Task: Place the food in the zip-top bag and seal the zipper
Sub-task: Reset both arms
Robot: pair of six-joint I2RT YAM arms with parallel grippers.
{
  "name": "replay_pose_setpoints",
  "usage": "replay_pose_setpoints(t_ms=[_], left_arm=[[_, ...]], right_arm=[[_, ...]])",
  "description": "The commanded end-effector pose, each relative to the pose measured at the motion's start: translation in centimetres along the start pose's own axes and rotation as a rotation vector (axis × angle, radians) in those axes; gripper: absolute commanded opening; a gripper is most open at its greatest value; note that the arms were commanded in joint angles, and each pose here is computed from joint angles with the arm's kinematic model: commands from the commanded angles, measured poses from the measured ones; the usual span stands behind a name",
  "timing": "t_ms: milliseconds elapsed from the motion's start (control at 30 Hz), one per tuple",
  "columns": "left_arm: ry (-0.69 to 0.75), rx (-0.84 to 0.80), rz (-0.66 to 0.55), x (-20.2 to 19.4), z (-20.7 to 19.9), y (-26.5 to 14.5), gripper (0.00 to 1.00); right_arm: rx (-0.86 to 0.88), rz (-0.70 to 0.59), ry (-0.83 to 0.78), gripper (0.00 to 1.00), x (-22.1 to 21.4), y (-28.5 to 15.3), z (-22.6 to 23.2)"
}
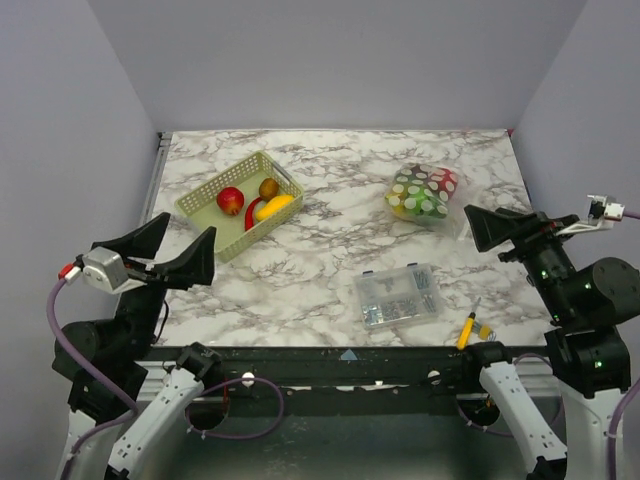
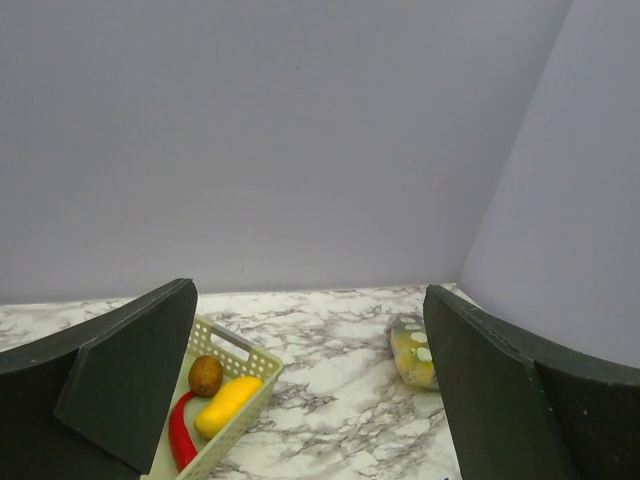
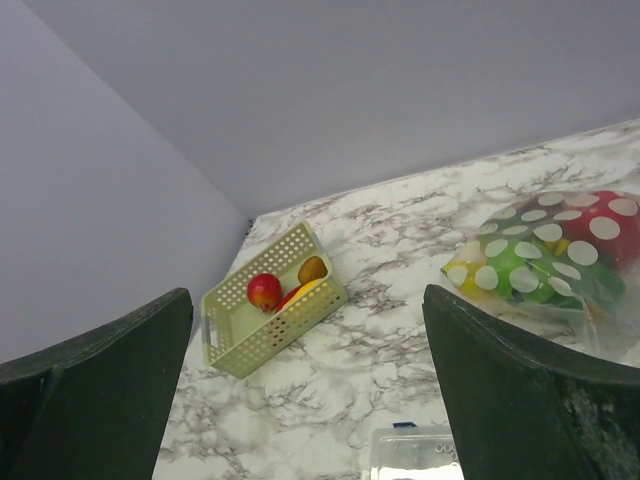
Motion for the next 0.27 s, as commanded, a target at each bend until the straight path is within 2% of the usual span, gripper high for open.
replay_pose_setpoints(t_ms=[0,233], left_arm=[[-0.035,0.072,-0.055,-0.2,1.1,-0.4,0.99],[-0.051,0.076,-0.047,-0.7,1.1,-0.1,0.99]], right_arm=[[-0.022,0.001,-0.005,1.0,-0.7,-0.3,-1.0],[0.004,-0.094,-0.065,1.0,-0.5,-1.5,-1.9]])
Point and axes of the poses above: each gripper's point midway between its finger pads, its own y axis out along the fingers, its own z axis along the line the jaws close on, x = y × z, the point moved 1 cm from there along -y, back along the fingers, and after that the axes turned 12 degrees about y, right-handed, at the moved point
